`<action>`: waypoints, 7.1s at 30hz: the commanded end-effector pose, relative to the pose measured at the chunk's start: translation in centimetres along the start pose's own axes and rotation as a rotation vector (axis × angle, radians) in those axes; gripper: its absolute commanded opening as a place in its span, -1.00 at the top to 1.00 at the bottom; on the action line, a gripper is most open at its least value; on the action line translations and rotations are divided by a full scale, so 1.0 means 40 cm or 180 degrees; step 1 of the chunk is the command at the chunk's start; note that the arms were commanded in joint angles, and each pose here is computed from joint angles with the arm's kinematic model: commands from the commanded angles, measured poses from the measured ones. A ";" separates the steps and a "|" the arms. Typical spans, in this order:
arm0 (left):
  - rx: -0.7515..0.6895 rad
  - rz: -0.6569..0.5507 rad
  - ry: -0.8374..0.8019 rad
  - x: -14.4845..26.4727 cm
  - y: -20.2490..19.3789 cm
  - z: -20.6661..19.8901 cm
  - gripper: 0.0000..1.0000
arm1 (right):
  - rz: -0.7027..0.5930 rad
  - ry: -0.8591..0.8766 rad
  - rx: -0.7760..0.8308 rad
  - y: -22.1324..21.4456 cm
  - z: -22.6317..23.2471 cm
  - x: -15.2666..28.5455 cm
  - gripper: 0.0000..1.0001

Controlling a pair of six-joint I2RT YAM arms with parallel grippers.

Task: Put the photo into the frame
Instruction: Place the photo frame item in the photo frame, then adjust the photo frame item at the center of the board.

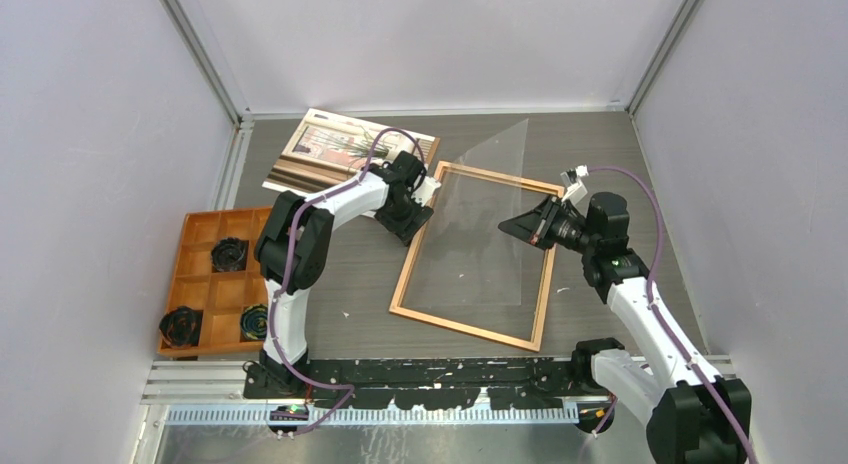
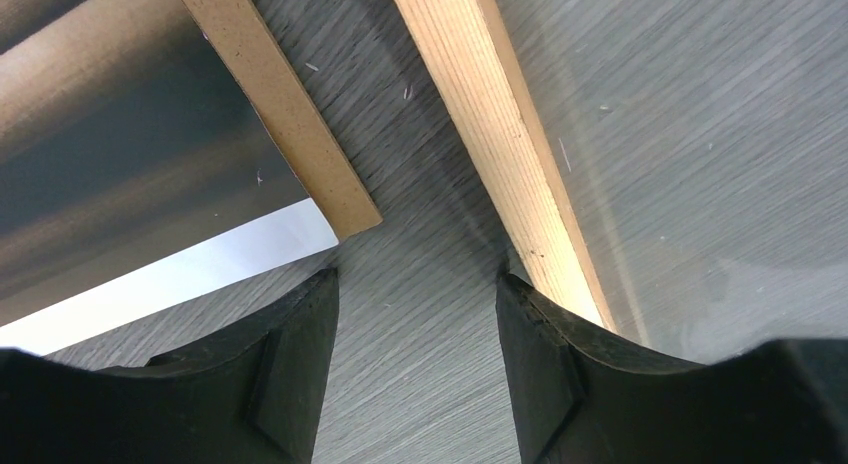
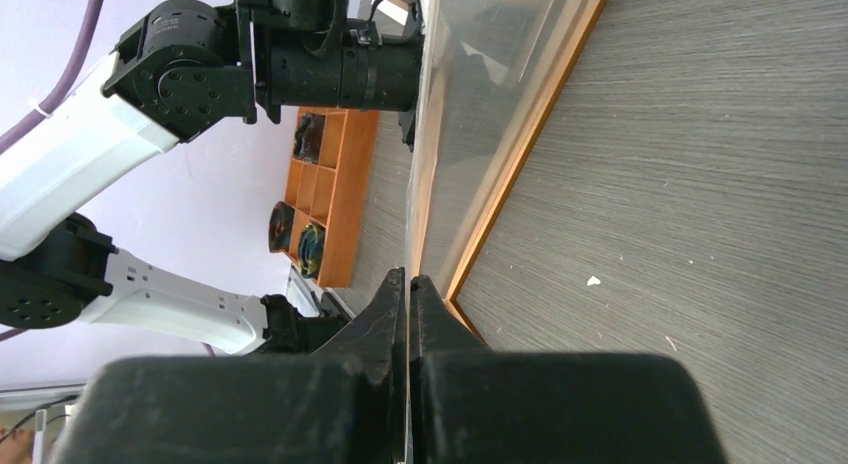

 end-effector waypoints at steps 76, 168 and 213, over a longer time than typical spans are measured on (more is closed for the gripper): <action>0.0192 0.0250 -0.0262 -0.023 -0.045 -0.047 -0.19 | 0.0055 -0.1093 0.0201 -0.070 -0.163 0.022 0.61; 0.0139 0.0243 -0.0261 -0.022 -0.046 -0.045 -0.19 | 0.0362 -0.2658 0.0164 -0.079 -0.414 0.020 -0.99; 0.0709 -0.0636 0.0167 0.295 0.140 0.320 -0.22 | -0.0332 -0.1777 0.0282 0.275 -0.155 -0.387 -0.84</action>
Point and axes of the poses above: each gripper's point midway between its finger pads, its own x axis back along the fingers, its own z axis along the line the jaws close on, y = z × x, the point moved 1 cm from there along x, back along the fingers, and after that the axes turned 1 degree about -x, right-handed, at the moved point
